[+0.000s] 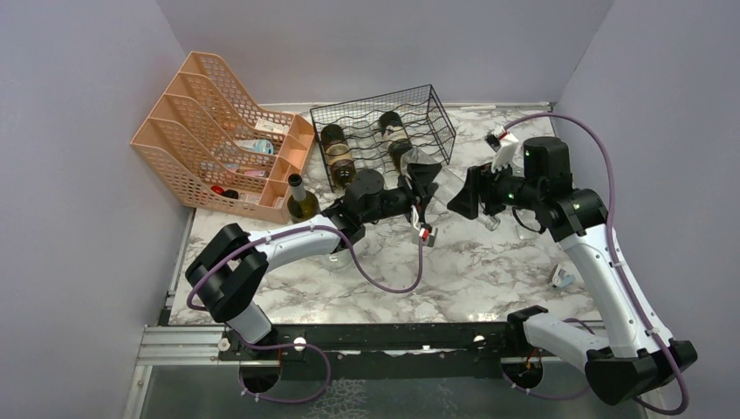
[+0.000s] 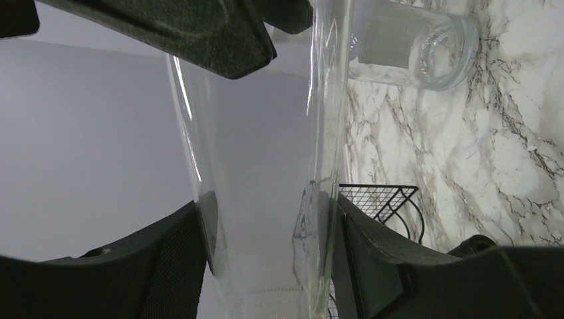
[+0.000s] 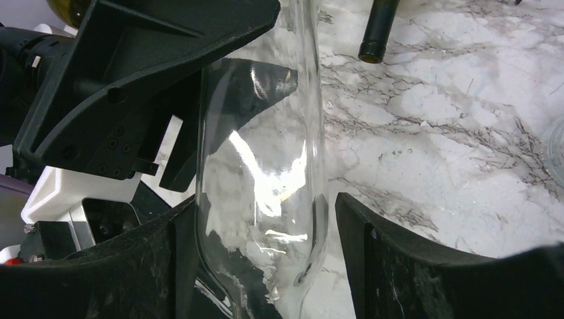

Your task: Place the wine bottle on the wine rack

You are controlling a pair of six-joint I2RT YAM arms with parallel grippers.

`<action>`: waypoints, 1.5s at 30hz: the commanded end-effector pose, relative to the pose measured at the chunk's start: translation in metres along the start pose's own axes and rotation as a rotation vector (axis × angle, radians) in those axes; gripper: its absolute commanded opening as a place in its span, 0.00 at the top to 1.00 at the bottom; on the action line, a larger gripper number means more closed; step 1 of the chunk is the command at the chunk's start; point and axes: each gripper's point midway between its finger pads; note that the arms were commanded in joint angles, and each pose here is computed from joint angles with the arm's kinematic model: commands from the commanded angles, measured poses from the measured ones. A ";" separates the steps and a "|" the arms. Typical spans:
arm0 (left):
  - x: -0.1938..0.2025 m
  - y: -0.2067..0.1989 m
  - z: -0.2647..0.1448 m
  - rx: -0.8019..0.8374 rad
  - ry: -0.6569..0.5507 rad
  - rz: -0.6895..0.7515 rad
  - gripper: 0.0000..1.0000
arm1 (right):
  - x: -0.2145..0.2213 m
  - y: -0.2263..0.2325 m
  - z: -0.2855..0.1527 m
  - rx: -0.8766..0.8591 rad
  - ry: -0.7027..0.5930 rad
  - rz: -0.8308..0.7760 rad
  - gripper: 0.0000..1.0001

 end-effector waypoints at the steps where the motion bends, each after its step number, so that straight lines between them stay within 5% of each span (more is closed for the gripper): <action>1: -0.022 0.074 -0.006 -0.166 -0.086 0.078 1.00 | -0.002 0.002 0.006 -0.023 -0.025 0.002 0.28; 11: -0.026 0.067 -0.005 -0.133 -0.107 0.059 1.00 | 0.003 0.004 0.015 -0.072 -0.017 -0.008 0.29; 13: -0.026 0.065 -0.005 -0.127 -0.103 0.055 1.00 | 0.001 0.004 0.016 -0.070 -0.025 -0.009 0.35; 16: -0.024 0.062 -0.005 -0.121 -0.093 0.050 1.00 | -0.003 0.005 0.016 -0.071 -0.041 -0.014 0.60; 18: -0.023 0.059 -0.006 -0.116 -0.081 0.051 0.83 | -0.007 0.005 0.014 -0.068 -0.057 -0.015 0.75; 21: -0.019 0.055 -0.007 -0.111 -0.059 0.034 0.38 | -0.013 0.005 0.012 -0.056 -0.081 -0.016 0.92; 25: -0.014 0.050 -0.010 -0.105 -0.032 -0.004 0.02 | -0.023 0.003 0.008 -0.027 -0.127 -0.011 0.99; 34: 0.001 0.064 -0.023 -0.179 0.074 -0.303 0.01 | -0.046 -0.024 -0.001 0.152 -0.256 0.033 0.99; 45: 0.046 0.108 -0.066 -0.533 0.350 -0.833 0.02 | -0.017 -0.061 0.029 0.262 -0.186 0.100 0.99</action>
Point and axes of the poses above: each gripper's point midway between its finger pads, its own z axis out along the fingers, its own y axis along the line the jaws close on, x = y × z, and after that the axes turned 7 degrees about z, right-handed
